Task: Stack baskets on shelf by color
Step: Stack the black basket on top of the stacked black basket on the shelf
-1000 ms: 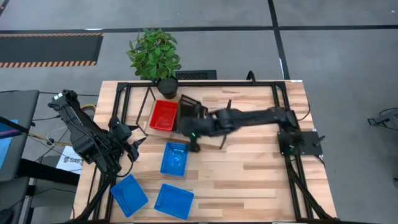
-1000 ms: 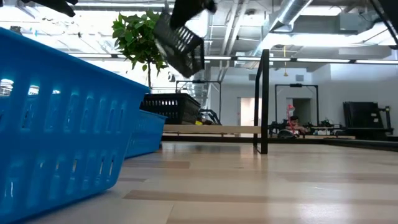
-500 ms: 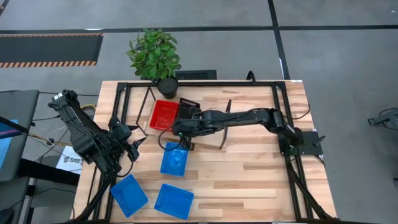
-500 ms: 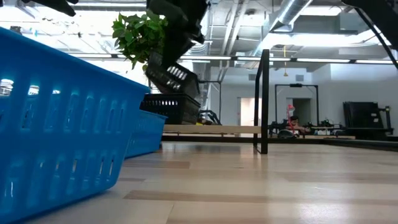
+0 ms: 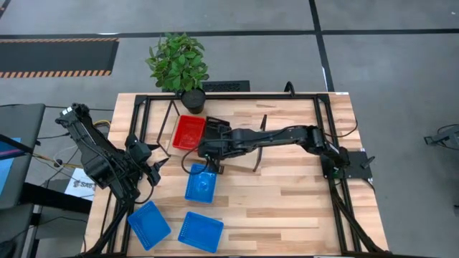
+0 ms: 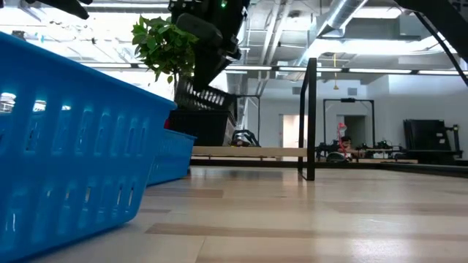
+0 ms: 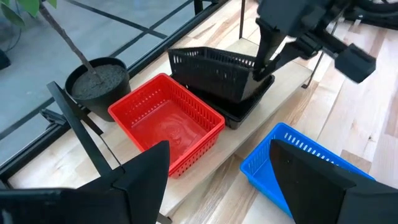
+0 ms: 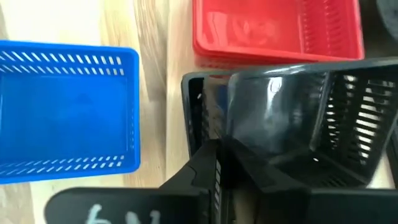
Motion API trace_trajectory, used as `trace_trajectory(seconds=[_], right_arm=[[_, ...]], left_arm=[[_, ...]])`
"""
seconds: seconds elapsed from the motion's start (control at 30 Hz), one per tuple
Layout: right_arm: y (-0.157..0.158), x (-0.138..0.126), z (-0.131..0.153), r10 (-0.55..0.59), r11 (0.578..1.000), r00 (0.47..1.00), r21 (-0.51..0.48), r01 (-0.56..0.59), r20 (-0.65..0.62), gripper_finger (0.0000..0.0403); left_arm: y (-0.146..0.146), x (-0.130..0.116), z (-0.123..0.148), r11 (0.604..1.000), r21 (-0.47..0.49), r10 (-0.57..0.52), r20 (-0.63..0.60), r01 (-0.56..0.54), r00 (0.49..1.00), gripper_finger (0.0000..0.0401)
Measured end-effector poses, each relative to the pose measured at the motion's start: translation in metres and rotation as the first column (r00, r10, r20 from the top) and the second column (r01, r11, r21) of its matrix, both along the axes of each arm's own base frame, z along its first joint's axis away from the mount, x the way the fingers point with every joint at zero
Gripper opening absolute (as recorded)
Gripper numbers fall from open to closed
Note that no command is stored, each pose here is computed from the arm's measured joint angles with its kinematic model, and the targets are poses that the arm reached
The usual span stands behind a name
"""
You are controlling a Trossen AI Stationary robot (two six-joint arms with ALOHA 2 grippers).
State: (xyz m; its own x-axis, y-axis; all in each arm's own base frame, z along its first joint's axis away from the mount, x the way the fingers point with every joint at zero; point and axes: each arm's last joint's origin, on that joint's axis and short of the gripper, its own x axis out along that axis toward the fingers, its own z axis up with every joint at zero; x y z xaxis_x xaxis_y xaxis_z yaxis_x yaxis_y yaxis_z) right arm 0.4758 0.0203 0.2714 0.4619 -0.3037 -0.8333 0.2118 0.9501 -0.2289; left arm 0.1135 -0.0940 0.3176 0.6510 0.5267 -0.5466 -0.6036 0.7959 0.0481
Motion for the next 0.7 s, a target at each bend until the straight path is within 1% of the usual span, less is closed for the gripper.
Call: trace_trajectory(seconds=[0.23, 0.4, 0.47, 0.6, 0.67, 0.7], right_arm=[[0.000, -0.003, -0.003, 0.001, 1.000, 0.999, -0.004, -0.001, -0.046, 0.0082], [0.001, -0.003, -0.002, 0.011, 1.000, 0.999, -0.008, -0.011, -0.046, 0.0103], [0.002, -0.004, 0.005, 0.027, 1.000, 0.999, -0.014, -0.027, -0.041, 0.0111], [0.007, -0.003, 0.030, 0.037, 0.999, 0.999, -0.012, -0.037, 0.038, 0.0121], [0.009, -0.006, 0.040, 0.013, 1.000, 0.999, -0.012, -0.012, 0.046, 0.0122], [0.011, -0.009, 0.043, -0.025, 0.999, 0.998, -0.020, 0.026, 0.049, 0.0121]], left_arm=[[0.000, 0.000, 0.000, 1.000, 0.000, 0.000, 0.000, 0.000, 1.000, 0.0265], [0.000, 0.000, 0.000, 1.000, 0.000, 0.000, 0.000, 0.000, 1.000, 0.0265], [0.000, 0.000, 0.000, 1.000, 0.000, 0.000, 0.000, 0.000, 1.000, 0.0265], [0.000, 0.000, 0.000, 1.000, 0.000, 0.000, -0.001, 0.000, 1.000, 0.0265], [0.000, 0.000, 0.000, 1.000, -0.001, 0.000, 0.000, 0.000, 1.000, 0.0265], [0.000, 0.000, 0.000, 1.000, -0.002, 0.001, 0.000, -0.001, 1.000, 0.0265]])
